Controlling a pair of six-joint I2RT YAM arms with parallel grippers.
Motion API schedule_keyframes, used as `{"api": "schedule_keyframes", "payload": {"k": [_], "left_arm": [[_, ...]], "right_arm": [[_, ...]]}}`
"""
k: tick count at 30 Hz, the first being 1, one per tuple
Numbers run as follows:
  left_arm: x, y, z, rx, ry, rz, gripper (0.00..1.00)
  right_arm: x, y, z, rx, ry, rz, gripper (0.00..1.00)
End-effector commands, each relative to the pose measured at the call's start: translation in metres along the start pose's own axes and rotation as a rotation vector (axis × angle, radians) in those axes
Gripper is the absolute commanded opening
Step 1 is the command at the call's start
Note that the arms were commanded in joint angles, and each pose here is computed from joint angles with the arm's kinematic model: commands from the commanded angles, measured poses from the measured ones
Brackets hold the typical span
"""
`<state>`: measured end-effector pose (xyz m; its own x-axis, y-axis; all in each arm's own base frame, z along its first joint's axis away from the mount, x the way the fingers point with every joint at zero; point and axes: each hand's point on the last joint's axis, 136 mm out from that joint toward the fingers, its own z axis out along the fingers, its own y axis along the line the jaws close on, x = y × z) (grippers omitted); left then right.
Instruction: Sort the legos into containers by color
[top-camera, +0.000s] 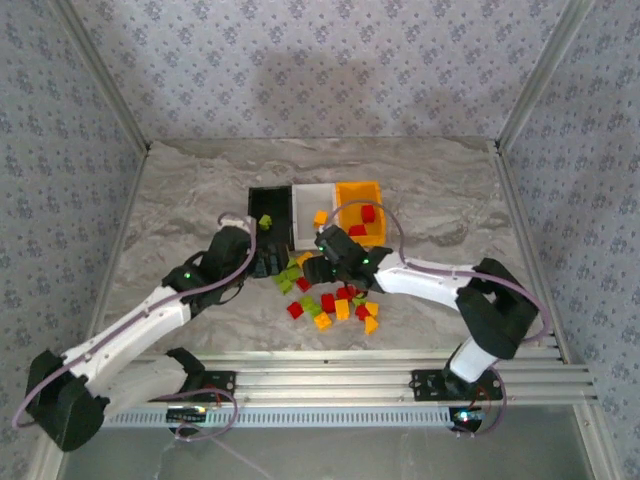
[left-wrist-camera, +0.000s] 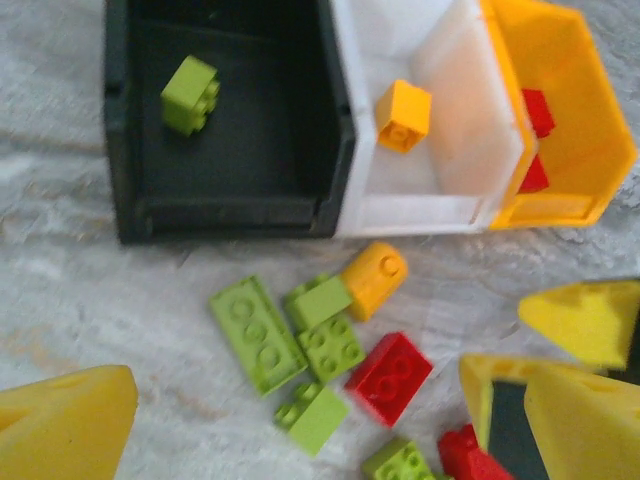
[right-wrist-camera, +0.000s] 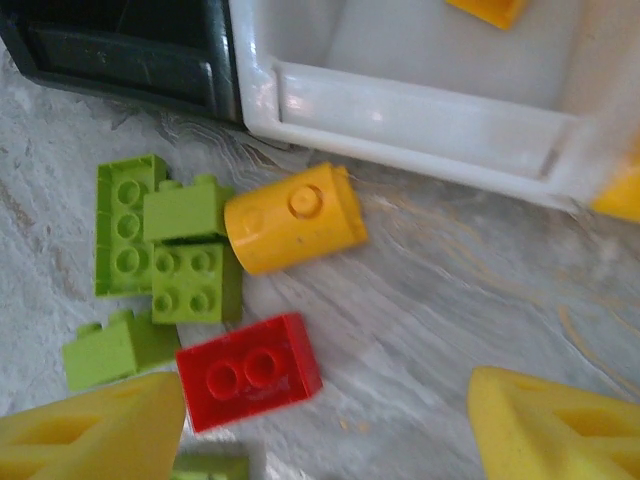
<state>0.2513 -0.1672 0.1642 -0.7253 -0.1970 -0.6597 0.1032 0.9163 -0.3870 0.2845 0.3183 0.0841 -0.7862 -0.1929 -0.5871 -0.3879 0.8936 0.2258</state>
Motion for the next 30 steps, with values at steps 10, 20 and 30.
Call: {"api": "schedule_keyframes", "payload": {"k": [10, 20, 30], "left_arm": [[0.027, 0.040, -0.025, -0.070, -0.014, -0.068, 1.00], [0.028, 0.045, -0.023, -0.096, -0.015, -0.064, 1.00], [0.032, 0.048, -0.017, -0.113, 0.003, -0.069, 1.00]], "right_arm": [[0.027, 0.018, 0.029, 0.067, 0.103, -0.124, 0.79], [0.043, 0.019, 0.049, 0.082, 0.159, -0.157, 0.79], [0.044, 0.023, 0.057, 0.065, 0.164, -0.184, 0.69]]}}
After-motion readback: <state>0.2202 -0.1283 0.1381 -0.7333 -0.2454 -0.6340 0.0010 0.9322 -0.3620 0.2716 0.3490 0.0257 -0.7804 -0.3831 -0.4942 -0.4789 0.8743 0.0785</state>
